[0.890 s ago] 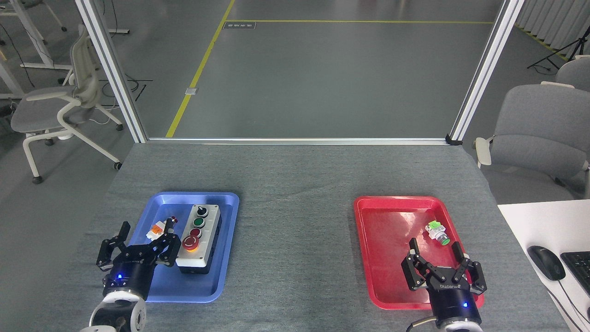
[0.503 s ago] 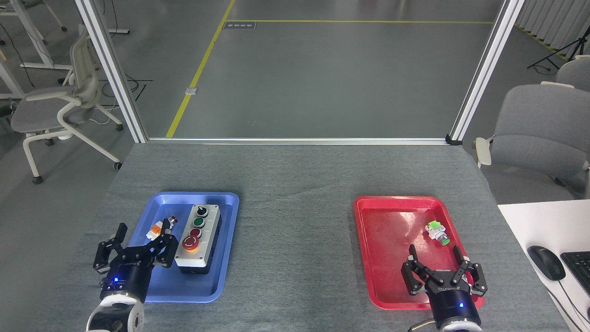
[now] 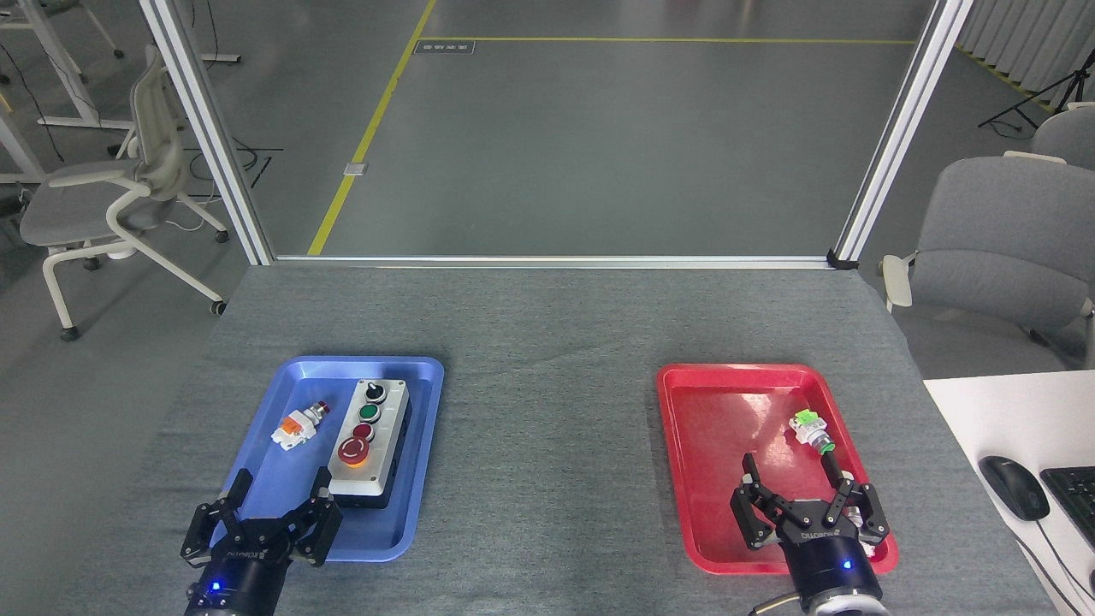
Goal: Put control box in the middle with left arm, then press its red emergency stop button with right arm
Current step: 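Move the left gripper toward the near edge of the gray control box, then close the left gripper on the near end of the control box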
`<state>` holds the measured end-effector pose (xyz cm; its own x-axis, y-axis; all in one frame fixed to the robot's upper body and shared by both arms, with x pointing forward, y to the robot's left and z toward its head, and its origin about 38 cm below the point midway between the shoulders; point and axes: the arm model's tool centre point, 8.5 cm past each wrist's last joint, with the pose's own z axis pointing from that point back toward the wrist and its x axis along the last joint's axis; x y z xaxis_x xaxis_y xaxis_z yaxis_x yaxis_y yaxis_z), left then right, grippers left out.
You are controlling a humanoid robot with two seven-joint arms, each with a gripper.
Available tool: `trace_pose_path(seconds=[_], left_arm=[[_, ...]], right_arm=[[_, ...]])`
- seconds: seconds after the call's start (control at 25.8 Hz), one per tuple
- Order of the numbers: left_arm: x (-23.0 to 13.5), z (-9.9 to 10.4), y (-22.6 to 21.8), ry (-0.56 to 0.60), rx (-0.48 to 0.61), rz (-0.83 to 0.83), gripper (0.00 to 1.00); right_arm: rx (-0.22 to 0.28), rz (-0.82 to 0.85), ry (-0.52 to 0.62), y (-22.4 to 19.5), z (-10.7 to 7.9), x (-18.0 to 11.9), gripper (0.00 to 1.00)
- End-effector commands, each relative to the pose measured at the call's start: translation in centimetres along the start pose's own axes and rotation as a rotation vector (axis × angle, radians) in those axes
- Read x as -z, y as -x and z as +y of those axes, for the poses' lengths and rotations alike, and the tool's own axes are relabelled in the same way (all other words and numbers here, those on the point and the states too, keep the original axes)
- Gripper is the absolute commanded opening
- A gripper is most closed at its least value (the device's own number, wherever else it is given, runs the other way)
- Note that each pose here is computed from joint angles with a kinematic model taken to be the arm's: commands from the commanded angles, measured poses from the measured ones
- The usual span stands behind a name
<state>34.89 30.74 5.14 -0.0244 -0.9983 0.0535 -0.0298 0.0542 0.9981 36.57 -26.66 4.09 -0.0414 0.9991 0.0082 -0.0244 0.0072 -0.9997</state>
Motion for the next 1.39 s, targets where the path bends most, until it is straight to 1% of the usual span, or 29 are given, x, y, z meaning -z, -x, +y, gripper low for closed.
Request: trace_pose_path(seconds=[0.0, 0.08, 0.15, 0.23, 0.27, 0.39, 0.5, 0.58, 0.7, 0.85, 1.01, 1.12, 1.35], left_arm=[[-0.8, -1.2, -1.2, 0.032, 0.013, -0.027, 0.99], [-0.9, -1.6, -1.7, 0.043, 0.057, -0.023, 0.99], [-0.9, -2.1, -2.7, 0.049, 0.13, -0.012, 0.99], [-1.0, -2.5, -3.7, 0.055, 0.192, -0.006, 0.99], [-1.0, -2.6, -4.0, 0.061, 0.204, -0.006, 0.99], [-1.1, -3.2, -4.8, 0.088, 0.188, -0.015, 0.99], [-1.1, -5.3, -6.4, 0.169, 0.14, -0.007, 0.99], [-0.1, -6.2, -7.1, 0.219, 0.12, 0.001, 0.99], [0.7, -7.9, -7.2, 0.282, 0.11, 0.018, 0.99], [2.3, -8.9, -6.2, 0.322, 0.11, 0.063, 0.99], [4.0, -8.7, -5.4, 0.327, 0.111, 0.09, 0.99], [5.2, -8.2, -5.1, 0.318, 0.103, 0.105, 0.99], [5.7, -7.7, -4.2, 0.335, 0.063, 0.127, 0.99]], right_arm=[[0.018, -0.018, -0.004, -0.2, 0.3, 0.0, 0.99], [0.015, -0.013, -0.007, -0.1, 0.4, 0.0, 0.99], [0.018, -0.008, -0.006, -0.2, 0.4, 0.0, 0.99], [0.024, -0.001, -0.007, -0.4, 0.5, 0.0, 0.99], [0.031, -0.002, -0.003, -0.6, 0.4, 0.1, 0.99], [0.033, -0.006, 0.002, -0.9, 0.2, 0.1, 0.99], [0.034, -0.009, 0.003, -0.9, 0.2, 0.1, 0.99], [0.032, -0.009, 0.002, -0.9, 0.2, 0.1, 0.99], [0.038, -0.009, 0.008, -1.2, 0.0, 0.3, 0.99], [0.036, -0.013, 0.014, -1.4, -0.3, 0.6, 0.99], [0.027, -0.011, 0.011, -1.4, -0.2, 0.6, 0.99], [0.037, -0.013, 0.01, -1.8, -0.1, 0.6, 0.99], [0.047, -0.015, 0.0, -2.3, 0.3, 0.6, 0.99]])
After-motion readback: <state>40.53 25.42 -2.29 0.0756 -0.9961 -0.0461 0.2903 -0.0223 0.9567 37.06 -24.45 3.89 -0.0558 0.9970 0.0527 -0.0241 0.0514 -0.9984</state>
